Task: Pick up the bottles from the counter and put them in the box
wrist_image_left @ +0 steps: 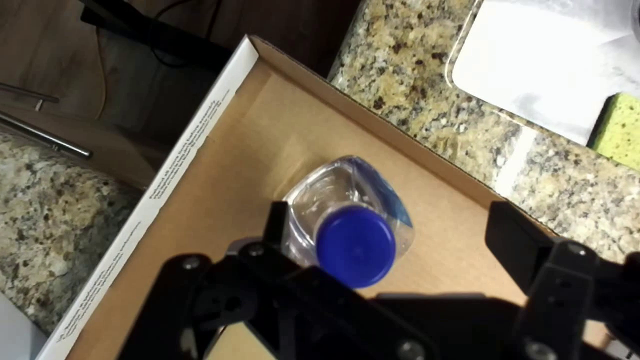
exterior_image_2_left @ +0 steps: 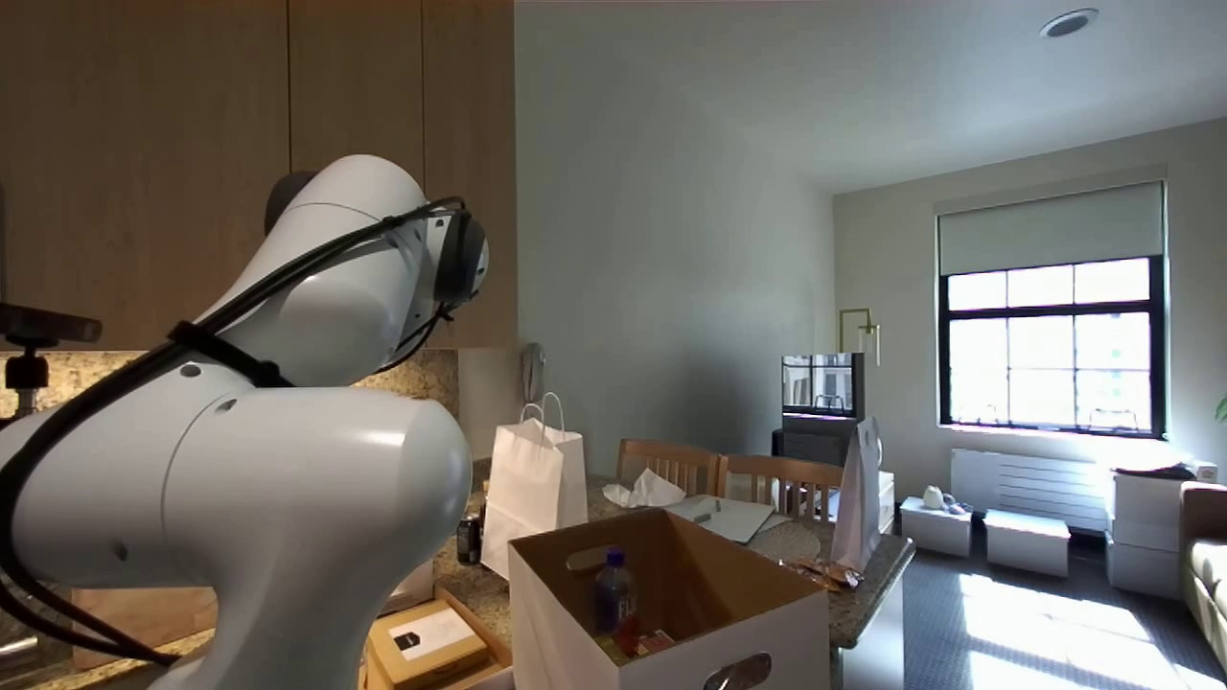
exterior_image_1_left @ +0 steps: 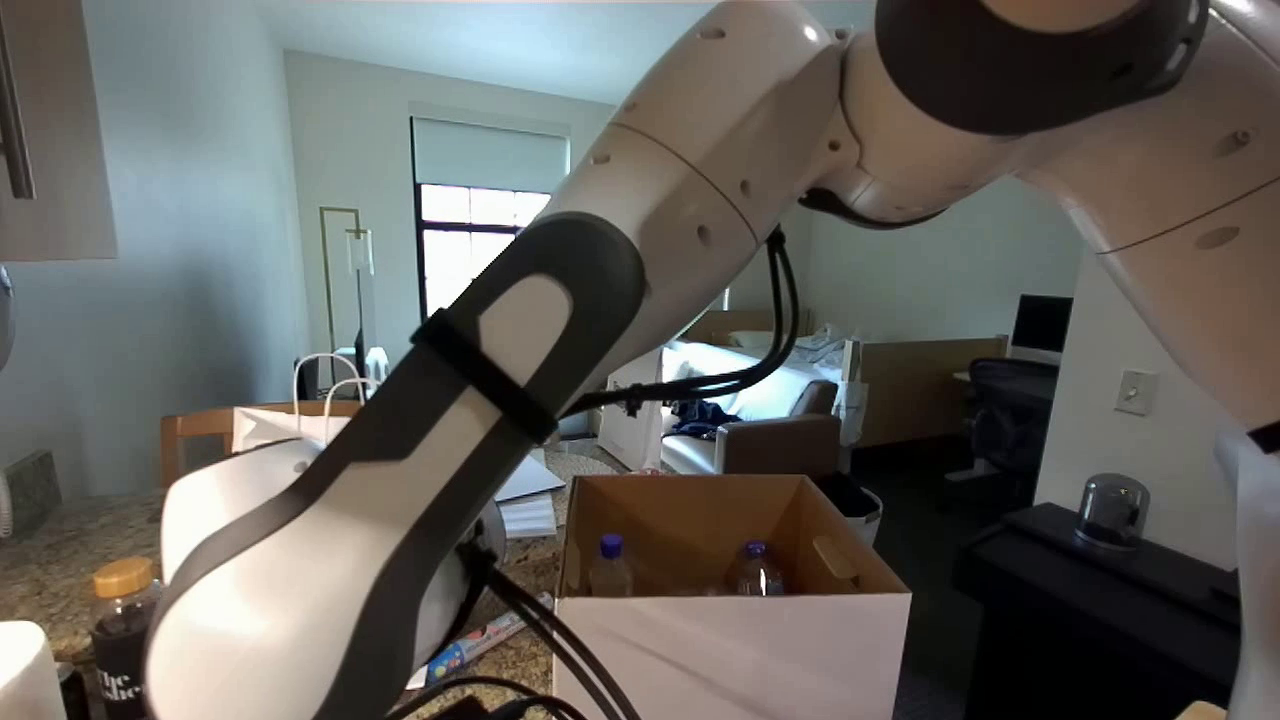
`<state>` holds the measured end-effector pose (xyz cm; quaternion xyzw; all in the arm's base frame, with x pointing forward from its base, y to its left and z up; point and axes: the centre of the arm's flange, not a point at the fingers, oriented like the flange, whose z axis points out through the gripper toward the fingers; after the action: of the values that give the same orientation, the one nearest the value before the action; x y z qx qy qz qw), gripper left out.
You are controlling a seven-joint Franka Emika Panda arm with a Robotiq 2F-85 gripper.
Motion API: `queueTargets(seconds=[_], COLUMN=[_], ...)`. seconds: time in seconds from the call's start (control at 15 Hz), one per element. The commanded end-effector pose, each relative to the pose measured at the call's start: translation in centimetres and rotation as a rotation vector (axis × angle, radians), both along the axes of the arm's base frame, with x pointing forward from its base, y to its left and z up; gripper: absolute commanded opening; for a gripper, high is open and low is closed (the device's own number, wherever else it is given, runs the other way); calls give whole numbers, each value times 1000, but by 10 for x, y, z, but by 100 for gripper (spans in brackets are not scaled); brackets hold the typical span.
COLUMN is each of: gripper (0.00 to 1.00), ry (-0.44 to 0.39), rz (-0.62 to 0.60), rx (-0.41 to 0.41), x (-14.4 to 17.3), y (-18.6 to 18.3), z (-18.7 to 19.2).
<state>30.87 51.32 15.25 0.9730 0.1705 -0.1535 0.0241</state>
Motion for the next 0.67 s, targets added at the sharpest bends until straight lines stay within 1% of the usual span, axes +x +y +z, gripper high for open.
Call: queueTargets(seconds=[0.0, 0.2, 0.27, 0.33, 0.6], gripper=[100, 100, 75, 74, 46], ry=[10, -6, -12, -17, -36], rz=[-8, -33, -49, -59, -86], rx=[-12, -15, -16, -19, -50], x=[-13, -17, -14, -13, -2], y=[2, 0, -2, -3, -6], z=[4, 5, 5, 4, 0])
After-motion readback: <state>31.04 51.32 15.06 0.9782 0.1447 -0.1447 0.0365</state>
